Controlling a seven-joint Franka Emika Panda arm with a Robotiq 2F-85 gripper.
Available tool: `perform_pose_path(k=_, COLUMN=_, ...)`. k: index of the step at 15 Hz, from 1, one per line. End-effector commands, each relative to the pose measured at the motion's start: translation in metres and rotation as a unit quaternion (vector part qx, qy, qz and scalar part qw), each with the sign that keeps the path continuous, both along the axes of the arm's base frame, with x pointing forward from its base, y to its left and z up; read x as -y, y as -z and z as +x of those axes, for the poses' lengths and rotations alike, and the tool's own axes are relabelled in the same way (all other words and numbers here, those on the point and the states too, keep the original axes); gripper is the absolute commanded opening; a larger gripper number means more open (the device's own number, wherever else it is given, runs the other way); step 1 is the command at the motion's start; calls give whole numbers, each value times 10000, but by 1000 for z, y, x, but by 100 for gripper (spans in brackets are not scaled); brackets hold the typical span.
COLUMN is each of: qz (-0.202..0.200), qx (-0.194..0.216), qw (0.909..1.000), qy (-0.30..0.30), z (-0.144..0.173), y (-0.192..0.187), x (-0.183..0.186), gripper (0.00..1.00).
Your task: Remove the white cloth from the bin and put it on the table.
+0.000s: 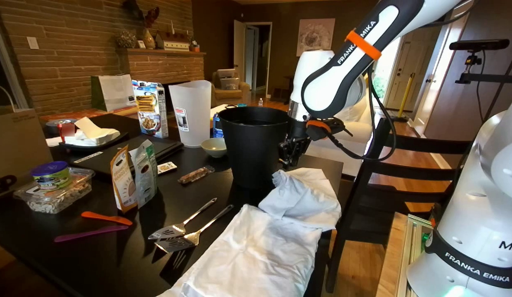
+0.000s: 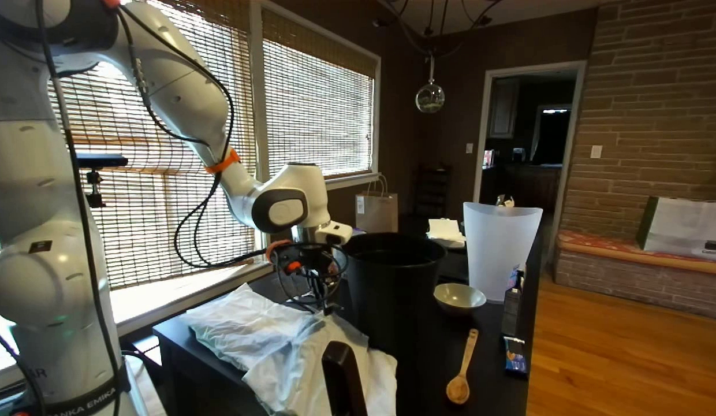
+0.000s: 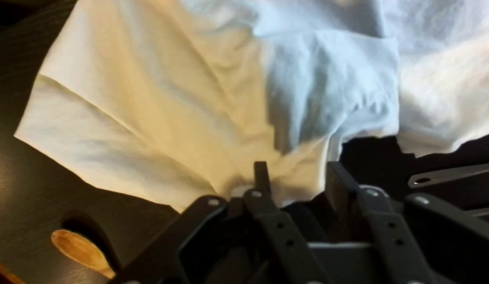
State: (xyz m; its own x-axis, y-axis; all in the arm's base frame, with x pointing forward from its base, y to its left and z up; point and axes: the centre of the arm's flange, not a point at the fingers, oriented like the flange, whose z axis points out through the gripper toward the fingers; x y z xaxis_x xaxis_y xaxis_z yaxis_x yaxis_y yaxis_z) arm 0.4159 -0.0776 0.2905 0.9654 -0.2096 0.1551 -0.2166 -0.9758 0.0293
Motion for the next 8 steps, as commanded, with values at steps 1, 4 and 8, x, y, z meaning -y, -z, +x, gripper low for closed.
perform_pose_path(k=1, qz=3, qx=208, qw=9998, qy=-45, z=3, y=-17, x=10, gripper=73)
perform_pose_path(k=4, qz=-107, qx=68, qw=9999, qy=98, z=-1, y=-23, x=21, gripper=95)
perform_pose_path(k=8, qz=-351, qx=-191, qw=9986, qy=339, z=-14, y=5, x=51, gripper=96)
